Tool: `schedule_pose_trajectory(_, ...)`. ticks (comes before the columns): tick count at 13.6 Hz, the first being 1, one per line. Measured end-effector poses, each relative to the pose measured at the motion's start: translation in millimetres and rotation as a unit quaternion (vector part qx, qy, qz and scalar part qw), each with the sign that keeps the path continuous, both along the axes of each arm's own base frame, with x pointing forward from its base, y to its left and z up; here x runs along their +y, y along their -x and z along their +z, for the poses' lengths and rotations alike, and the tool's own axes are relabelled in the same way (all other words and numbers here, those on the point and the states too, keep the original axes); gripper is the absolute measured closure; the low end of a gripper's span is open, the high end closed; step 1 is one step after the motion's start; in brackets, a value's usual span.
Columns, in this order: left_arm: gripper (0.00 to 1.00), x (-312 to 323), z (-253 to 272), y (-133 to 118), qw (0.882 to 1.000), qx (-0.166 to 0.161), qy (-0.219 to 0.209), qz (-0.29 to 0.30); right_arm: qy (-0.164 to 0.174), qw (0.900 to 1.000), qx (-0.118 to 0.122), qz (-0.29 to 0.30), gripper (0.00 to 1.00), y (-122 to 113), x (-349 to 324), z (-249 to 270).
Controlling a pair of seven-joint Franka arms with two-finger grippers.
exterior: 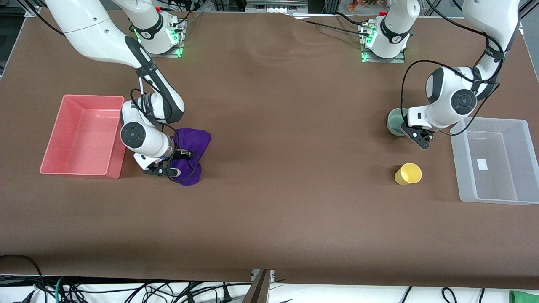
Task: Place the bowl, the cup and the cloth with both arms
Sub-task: 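Carry the cloth into the pink bin while the left gripper carries the teal cup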
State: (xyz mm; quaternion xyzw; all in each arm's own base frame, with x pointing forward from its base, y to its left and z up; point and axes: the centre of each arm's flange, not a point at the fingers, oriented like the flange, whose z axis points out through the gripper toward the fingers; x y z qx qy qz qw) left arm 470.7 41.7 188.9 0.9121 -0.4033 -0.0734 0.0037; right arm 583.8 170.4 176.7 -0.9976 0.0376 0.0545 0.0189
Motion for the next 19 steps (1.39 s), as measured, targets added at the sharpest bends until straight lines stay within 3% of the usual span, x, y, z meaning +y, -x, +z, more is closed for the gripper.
schedule_pose_trajectory(1,0.97,0,4,-3,1.000,-0.004,0.000,-0.003,0.000,1.000,-0.001,0.000,0.73,-1,0,1)
schedule_pose_trajectory(3,0.97,1,15,-10,1.000,-0.017,-0.001,-0.005,0.000,1.000,0.000,0.000,0.93,-3,0,4)
schedule_pose_trajectory(5,0.97,4,30,-21,1.000,-0.016,-0.004,-0.009,0.004,1.000,0.013,0.009,0.94,-9,0,12)
schedule_pose_trajectory(8,0.97,14,75,-56,0.999,0.037,-0.014,0.002,0.014,0.998,0.044,0.037,0.94,-30,-14,58)
schedule_pose_trajectory(10,0.97,23,114,-80,0.998,0.053,-0.020,0.012,0.022,0.996,0.069,0.056,0.94,-39,-43,100)
schedule_pose_trajectory(12,0.97,39,145,-95,0.998,0.054,-0.021,0.017,0.022,0.992,0.096,0.076,0.94,-39,-97,136)
schedule_pose_trajectory(15,0.97,86,184,-113,0.999,0.030,-0.017,0.002,0.019,0.987,0.132,0.092,0.94,-27,-203,165)
schedule_pose_trajectory(19,0.97,189,185,-129,1.000,0.018,-0.021,-0.007,0.007,0.983,0.141,0.119,0.94,-10,-306,176)
